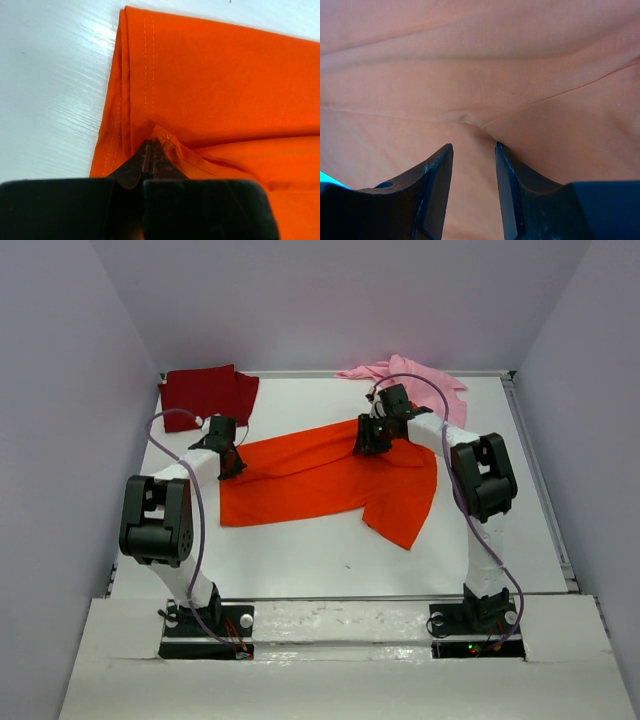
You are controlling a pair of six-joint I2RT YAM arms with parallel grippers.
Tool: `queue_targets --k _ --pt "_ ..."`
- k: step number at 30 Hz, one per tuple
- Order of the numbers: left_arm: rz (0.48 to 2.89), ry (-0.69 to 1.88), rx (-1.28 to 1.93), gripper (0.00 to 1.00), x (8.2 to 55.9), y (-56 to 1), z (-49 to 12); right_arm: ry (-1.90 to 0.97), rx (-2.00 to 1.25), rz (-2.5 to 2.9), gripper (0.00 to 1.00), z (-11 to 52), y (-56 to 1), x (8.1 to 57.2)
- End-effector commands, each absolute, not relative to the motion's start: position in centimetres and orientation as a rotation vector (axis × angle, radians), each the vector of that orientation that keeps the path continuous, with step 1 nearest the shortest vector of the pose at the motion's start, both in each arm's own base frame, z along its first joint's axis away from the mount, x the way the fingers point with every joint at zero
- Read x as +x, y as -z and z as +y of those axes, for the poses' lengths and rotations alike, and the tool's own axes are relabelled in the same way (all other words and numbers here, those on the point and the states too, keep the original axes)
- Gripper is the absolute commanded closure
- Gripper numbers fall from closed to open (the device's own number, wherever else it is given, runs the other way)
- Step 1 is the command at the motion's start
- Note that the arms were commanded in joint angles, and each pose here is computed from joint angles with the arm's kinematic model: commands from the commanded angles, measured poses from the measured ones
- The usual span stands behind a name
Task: Fold and stack the t-shirts
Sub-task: Fold the tshirt
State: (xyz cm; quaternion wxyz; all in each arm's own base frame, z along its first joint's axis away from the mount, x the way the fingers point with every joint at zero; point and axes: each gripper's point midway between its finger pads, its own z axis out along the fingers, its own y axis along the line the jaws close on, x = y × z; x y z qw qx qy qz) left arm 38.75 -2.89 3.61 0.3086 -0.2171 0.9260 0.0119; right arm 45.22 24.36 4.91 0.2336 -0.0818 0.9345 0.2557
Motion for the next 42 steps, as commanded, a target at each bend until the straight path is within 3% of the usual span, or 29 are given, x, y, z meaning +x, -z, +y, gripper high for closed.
queue_targets --k 1,7,20,30,38,42 --pt "2.321 -0.013 -0.534 1.00 40.7 -8.9 -2.6 -0.711 -0.227 2.482 0.55 24.4 -7.4 46.6" --pt "2.234 -0.048 -0.494 1.00 42.7 -14.2 -1.9 -0.706 -0.226 2.491 0.55 24.4 -7.0 46.6" --pt "2.298 0.152 -0.481 1.00 37.7 -11.0 -4.3 -0.707 -0.224 2.496 0.55 24.5 -6.6 46.8" --pt "2.318 0.470 -0.541 1.00 35.0 -10.4 -8.2 -0.699 -0.223 2.496 0.55 24.4 -6.6 46.8" --pt "2.239 0.510 -0.645 1.00 32.2 -11.4 -7.8 -0.695 -0.221 2.499 0.55 24.3 -6.5 46.8" --pt "2.170 0.451 -0.654 0.86 32.3 -13.9 -6.6 -0.706 -0.221 2.498 0.55 24.5 -6.5 46.8"
